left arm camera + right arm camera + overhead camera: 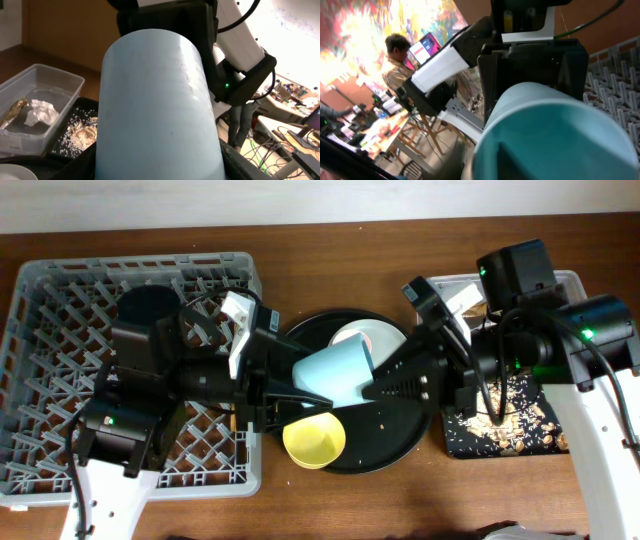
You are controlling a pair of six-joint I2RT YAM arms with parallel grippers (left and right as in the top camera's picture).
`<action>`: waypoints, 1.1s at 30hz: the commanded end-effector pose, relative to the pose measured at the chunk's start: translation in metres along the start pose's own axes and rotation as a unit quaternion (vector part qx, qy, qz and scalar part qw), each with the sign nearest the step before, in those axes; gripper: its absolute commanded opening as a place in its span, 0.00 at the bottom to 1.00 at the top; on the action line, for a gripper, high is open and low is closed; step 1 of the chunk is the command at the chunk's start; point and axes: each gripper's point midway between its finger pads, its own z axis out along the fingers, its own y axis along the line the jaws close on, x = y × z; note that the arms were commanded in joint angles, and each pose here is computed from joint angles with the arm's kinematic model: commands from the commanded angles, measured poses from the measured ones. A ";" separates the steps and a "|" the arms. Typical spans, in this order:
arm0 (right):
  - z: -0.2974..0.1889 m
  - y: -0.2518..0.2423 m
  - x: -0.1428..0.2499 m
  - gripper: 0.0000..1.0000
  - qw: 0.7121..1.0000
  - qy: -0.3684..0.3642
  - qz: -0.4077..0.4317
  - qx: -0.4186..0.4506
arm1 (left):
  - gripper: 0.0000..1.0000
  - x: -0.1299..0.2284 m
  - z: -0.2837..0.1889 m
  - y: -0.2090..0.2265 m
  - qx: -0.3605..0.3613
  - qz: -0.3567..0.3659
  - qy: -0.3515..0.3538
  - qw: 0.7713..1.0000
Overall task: Sort waste into correct bins and load items into the dishwasher rack
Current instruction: 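Place the blue cup upside down in the dish rack with the left gripper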
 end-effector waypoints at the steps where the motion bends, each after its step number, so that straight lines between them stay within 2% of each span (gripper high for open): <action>1: -0.005 -0.011 0.005 0.51 0.999 0.015 -0.001 0.036 | 0.47 -0.003 0.003 -0.008 0.011 0.015 0.001 1.000; 4: -0.032 -0.022 -0.006 0.52 0.997 -0.025 0.005 0.070 | 0.47 -0.004 0.002 -0.012 0.011 0.020 -0.001 1.000; 5: -0.033 -0.023 -0.006 0.41 0.997 -0.026 0.008 0.073 | 0.47 -0.004 0.002 -0.012 0.010 0.021 -0.001 1.000; 6: -0.030 -0.024 -0.003 0.23 0.997 -0.017 0.013 0.075 | 0.47 -0.004 0.002 -0.012 0.010 0.021 -0.001 1.000; 7: -0.027 -0.026 0.002 0.11 0.996 -0.001 0.014 0.083 | 0.47 -0.004 0.002 -0.012 0.010 0.021 -0.001 1.000; 8: -0.020 -0.028 0.011 0.04 0.996 0.022 0.019 0.087 | 0.47 -0.004 0.002 -0.012 0.010 0.021 -0.001 1.000; 10: -0.014 -0.025 0.019 0.04 0.995 0.039 0.033 0.082 | 0.47 -0.006 0.002 -0.012 0.011 0.021 -0.003 1.000; 12: -0.008 -0.034 0.045 0.04 0.989 0.081 0.080 0.093 | 0.47 -0.014 0.001 -0.013 0.011 0.031 -0.010 0.999; 16: -0.008 -0.036 0.054 0.04 0.986 0.087 0.103 0.093 | 0.47 -0.015 -0.002 -0.010 0.003 0.029 -0.013 0.999; 19: -0.013 -0.038 0.049 0.09 0.986 0.080 0.099 0.103 | 0.46 -0.019 -0.015 0.002 -0.025 0.023 -0.024 0.999; 23: -0.067 -0.059 0.029 0.10 0.973 0.022 0.108 0.204 | 0.46 -0.022 -0.052 0.034 -0.106 -0.011 -0.051 0.993; 24: -0.083 -0.069 0.033 0.09 0.962 0.021 0.128 0.240 | 0.45 -0.020 -0.067 0.055 -0.169 -0.034 -0.062 0.983; 25: -0.100 -0.080 0.044 0.10 0.945 0.035 0.151 0.289 | 0.43 -0.011 -0.096 0.092 -0.284 -0.075 -0.072 0.953; 26: -0.107 -0.085 0.050 0.10 0.935 0.045 0.164 0.311 | 0.41 -0.001 -0.115 0.114 -0.358 -0.101 -0.072 0.926; 27: -0.117 -0.093 0.063 0.13 0.919 0.075 0.174 0.347 | 0.38 0.017 -0.145 0.141 -0.463 -0.134 -0.060 0.874; 28: -0.120 -0.096 0.068 0.17 0.912 0.089 0.176 0.360 | 0.36 0.031 -0.165 0.156 -0.522 -0.154 -0.048 0.837; 29: -0.122 -0.098 0.072 0.20 0.908 0.096 0.179 0.367 | 0.35 0.040 -0.175 0.166 -0.550 -0.166 -0.039 0.817; 31: -0.123 -0.101 0.074 0.35 0.908 0.096 0.182 0.365 | 0.35 0.055 -0.185 0.187 -0.573 -0.191 -0.022 0.797; 32: -0.123 -0.105 0.078 0.43 0.907 0.098 0.188 0.363 | 0.36 0.070 -0.193 0.206 -0.590 -0.211 -0.006 0.779; 33: -0.123 -0.107 0.082 0.44 0.906 0.100 0.195 0.363 | 0.35 0.084 -0.197 0.225 -0.598 -0.230 0.009 0.768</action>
